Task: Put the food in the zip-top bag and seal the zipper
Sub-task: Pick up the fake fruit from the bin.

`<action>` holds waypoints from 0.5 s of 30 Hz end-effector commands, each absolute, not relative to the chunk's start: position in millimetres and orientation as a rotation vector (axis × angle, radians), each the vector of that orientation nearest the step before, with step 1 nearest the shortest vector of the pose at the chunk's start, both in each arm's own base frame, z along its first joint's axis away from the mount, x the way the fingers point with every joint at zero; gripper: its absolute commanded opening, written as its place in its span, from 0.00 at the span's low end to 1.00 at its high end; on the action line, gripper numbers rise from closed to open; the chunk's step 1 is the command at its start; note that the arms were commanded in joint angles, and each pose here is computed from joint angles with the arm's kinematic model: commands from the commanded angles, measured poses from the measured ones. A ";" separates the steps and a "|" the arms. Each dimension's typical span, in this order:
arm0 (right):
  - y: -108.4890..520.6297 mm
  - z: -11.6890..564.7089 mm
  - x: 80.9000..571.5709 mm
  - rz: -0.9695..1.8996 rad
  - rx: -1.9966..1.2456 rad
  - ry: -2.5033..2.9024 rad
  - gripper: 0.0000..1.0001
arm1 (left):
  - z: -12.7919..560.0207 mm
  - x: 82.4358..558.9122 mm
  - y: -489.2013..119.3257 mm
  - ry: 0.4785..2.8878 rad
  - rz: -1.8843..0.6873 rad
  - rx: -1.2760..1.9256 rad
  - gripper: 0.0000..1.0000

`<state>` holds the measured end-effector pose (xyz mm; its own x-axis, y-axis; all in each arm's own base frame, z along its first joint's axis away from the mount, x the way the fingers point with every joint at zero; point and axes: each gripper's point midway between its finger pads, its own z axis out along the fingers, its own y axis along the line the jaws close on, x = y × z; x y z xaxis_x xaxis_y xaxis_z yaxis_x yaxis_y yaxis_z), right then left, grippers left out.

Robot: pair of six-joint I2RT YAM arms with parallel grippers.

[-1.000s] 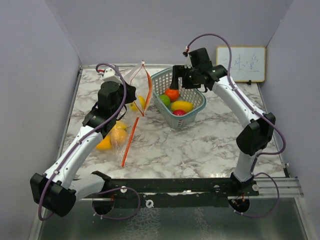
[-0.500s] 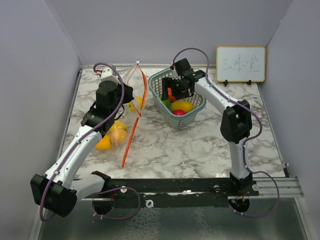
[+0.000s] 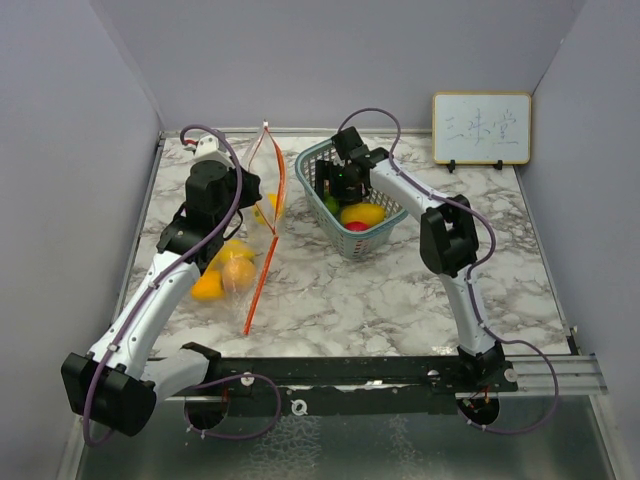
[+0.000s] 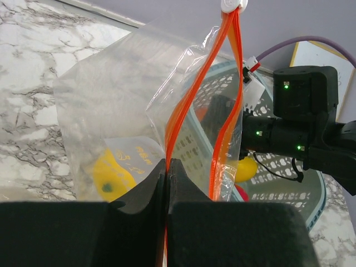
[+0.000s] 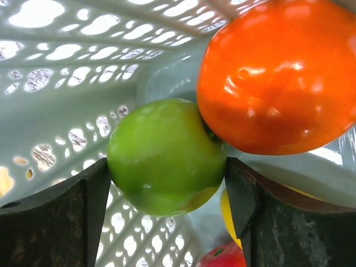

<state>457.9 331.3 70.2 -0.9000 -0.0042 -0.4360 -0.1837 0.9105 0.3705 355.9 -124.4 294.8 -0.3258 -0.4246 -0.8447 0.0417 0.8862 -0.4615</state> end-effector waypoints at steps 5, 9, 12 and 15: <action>310.1 32.9 444.0 0.415 -0.102 2.697 0.33 | 303.1 357.2 -121.9 1.833 -0.508 -0.261 0.00; 308.1 73.7 447.4 0.431 -0.150 2.613 0.17 | 304.0 358.7 -119.6 1.828 -0.505 -0.264 0.00; 310.5 122.7 455.5 0.473 -0.190 2.495 0.11 | 301.6 359.7 -118.3 1.830 -0.504 -0.271 0.00; 311.4 171.9 459.9 0.523 -0.215 2.387 0.10 | 298.6 359.4 -119.5 1.831 -0.517 -0.275 0.00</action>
